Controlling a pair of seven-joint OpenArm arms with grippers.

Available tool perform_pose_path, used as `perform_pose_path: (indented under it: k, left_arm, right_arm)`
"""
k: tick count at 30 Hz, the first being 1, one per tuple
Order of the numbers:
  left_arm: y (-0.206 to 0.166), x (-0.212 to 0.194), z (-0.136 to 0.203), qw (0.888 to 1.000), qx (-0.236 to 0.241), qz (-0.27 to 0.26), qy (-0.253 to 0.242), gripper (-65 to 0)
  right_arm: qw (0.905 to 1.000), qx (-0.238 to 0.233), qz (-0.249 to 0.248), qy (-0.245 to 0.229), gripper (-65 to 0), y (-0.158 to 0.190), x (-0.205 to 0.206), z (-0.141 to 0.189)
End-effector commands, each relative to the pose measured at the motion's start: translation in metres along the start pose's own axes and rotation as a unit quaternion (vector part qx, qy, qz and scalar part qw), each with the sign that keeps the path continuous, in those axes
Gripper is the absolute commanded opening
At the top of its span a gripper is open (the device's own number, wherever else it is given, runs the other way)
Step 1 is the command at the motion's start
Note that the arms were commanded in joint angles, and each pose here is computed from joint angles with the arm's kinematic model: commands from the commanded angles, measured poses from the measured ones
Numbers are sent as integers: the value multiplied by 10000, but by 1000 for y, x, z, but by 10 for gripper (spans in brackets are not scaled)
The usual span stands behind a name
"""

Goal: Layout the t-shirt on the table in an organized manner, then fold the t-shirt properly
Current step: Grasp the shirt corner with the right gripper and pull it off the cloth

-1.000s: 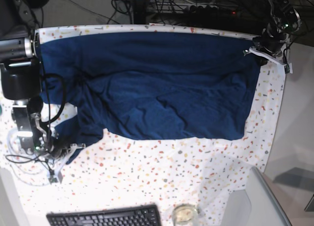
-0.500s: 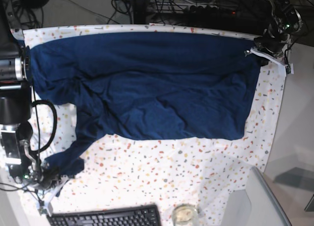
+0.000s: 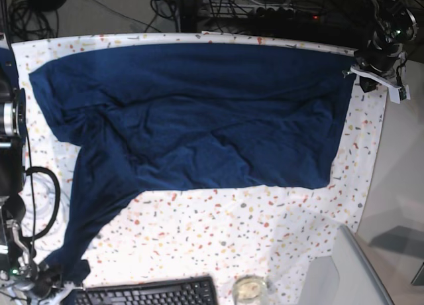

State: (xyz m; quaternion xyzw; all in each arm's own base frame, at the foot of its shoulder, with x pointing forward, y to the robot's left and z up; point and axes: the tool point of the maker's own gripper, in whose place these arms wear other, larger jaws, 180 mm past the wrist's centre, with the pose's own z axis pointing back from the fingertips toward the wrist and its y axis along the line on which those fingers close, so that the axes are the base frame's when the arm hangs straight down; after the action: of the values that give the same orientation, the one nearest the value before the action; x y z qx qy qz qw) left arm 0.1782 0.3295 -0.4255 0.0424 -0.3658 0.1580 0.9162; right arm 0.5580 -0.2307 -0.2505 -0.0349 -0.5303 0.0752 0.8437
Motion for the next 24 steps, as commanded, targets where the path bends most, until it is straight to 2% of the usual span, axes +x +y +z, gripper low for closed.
perform_pose_path:
  k: [1,4,9,16,24]
  left_arm:
    - [4,15,6,9997,60,-78,-235,-650]
    - [5,17,12,9994,89,-172,-270,-650]
    - [9,17,16,9993,140,-185,-278,-650]
    - [18,12,20,9993,251,-138,-244,-650]
    - [21,6,23,9993,276,-168,-163,-650]
  right_arm:
    - [9981,-153,28,-597,-650,-19,47,8]
    - [9962,-220,190,-820,-650,-26,64,12]
    - [9915,-99,534,-1179,-650,-12,80,12]
    - [9853,56,759,-1527,-650,4,87,10]
    - [9811,63,681,-1811,-650,1,81,5]
